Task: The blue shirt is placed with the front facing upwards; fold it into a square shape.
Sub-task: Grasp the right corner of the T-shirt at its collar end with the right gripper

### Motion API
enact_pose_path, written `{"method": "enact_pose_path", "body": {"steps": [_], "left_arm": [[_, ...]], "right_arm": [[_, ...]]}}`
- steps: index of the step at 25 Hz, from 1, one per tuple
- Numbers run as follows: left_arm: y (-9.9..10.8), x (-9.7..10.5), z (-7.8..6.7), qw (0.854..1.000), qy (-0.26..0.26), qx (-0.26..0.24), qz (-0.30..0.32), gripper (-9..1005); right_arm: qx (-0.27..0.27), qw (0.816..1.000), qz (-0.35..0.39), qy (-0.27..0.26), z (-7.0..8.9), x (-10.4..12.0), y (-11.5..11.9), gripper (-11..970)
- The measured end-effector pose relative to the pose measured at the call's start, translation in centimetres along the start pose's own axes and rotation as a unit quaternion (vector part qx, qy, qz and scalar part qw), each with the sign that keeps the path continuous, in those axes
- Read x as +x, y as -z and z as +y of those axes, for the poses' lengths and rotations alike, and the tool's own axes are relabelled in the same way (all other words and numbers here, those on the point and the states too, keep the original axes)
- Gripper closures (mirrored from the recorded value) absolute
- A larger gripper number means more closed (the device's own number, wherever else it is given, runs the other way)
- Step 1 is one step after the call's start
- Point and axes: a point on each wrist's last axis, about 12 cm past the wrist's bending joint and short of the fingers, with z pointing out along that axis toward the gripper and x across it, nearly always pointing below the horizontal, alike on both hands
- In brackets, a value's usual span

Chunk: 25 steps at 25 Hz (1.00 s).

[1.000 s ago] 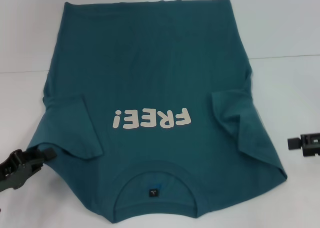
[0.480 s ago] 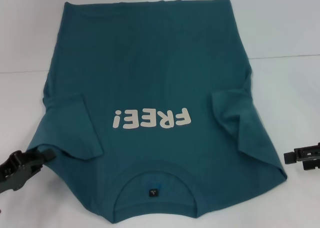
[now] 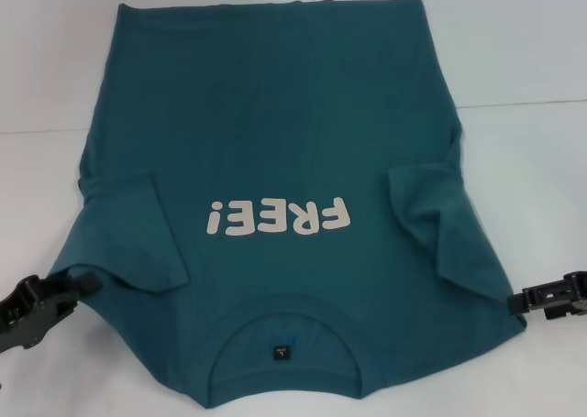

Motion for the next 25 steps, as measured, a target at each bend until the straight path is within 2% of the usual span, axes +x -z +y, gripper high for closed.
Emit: {"method": "enact_pose_path", "body": {"steps": [17, 25], "left_arm": [[0.1, 0.2, 0.2, 1.0, 0.004, -0.002, -0.001, 952], [0.0, 0.4, 0.3, 1.0, 0.009, -0.004, -0.002, 953]], "right_arm": [[0.014, 1.0, 0.011, 0.006, 0.9, -0.8, -1.6, 44], [0.025, 0.999, 0.038, 0.018, 1.6, -1.3, -3.0, 43]]}}
